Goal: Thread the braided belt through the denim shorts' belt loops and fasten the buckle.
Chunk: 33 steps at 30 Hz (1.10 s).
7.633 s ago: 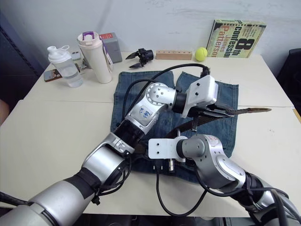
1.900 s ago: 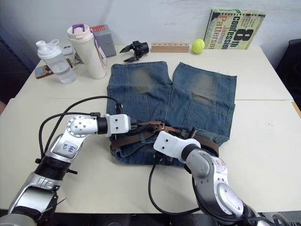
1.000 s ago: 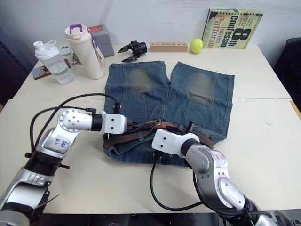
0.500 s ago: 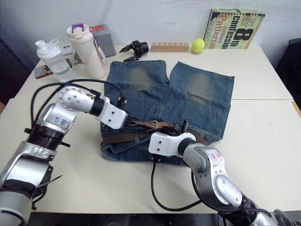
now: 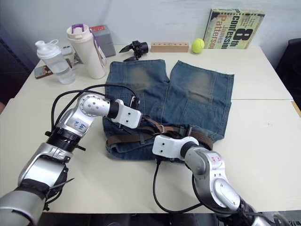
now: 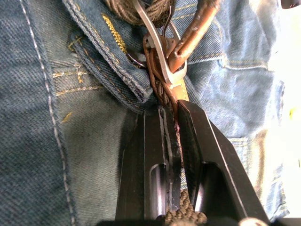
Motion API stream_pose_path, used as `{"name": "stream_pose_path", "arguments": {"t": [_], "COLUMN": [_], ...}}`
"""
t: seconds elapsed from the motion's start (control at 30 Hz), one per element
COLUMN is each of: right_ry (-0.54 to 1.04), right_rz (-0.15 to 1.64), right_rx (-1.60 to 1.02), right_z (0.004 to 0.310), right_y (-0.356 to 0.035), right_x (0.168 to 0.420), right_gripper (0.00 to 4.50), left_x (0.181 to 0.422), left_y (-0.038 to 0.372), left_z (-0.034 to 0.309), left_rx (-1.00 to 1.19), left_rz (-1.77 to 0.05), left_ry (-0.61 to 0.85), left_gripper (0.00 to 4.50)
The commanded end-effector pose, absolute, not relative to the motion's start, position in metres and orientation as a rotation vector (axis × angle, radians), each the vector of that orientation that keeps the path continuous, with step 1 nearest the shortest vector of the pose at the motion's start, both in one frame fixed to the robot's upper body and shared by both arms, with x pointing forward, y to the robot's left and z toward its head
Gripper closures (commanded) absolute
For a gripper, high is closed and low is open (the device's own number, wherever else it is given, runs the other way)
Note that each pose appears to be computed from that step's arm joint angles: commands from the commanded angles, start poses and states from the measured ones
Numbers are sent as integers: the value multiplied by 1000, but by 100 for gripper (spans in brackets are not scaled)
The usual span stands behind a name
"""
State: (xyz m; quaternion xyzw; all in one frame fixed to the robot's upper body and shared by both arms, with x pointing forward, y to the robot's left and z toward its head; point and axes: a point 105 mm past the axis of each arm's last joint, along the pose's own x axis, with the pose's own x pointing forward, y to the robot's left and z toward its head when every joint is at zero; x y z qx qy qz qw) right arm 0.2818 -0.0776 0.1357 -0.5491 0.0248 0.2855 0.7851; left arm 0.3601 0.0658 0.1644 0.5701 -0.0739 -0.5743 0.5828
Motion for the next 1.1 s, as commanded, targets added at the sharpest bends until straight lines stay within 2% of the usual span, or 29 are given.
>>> {"name": "stream_pose_path", "arguments": {"t": [0.03, 0.2, 0.4, 0.6, 0.77, 1.1], "right_ry": [-77, -92, -87, -103, -153, -180], "right_rz": [599, 533, 541, 562, 506, 479], "right_rx": [-1148, -1087, -1103, -1127, -1164, -1235], "right_z": [162, 175, 174, 174, 187, 190], "right_y": [-64, -70, -70, -66, -69, -71], "right_x": [275, 281, 282, 281, 286, 289], "right_gripper": [443, 443, 443, 443, 443, 443], "left_x": [345, 346, 362, 368, 366, 381], "left_y": [61, 80, 97, 94, 97, 115], "left_z": [147, 141, 143, 156, 166, 201], "left_rx": [1425, 1469, 1560, 1648, 1689, 1667], "left_rz": [-1441, -1449, -1356, -1343, -1382, -1274], "left_ry": [-178, -116, -68, -114, -126, -110], "left_gripper": [450, 450, 450, 450, 450, 450]}}
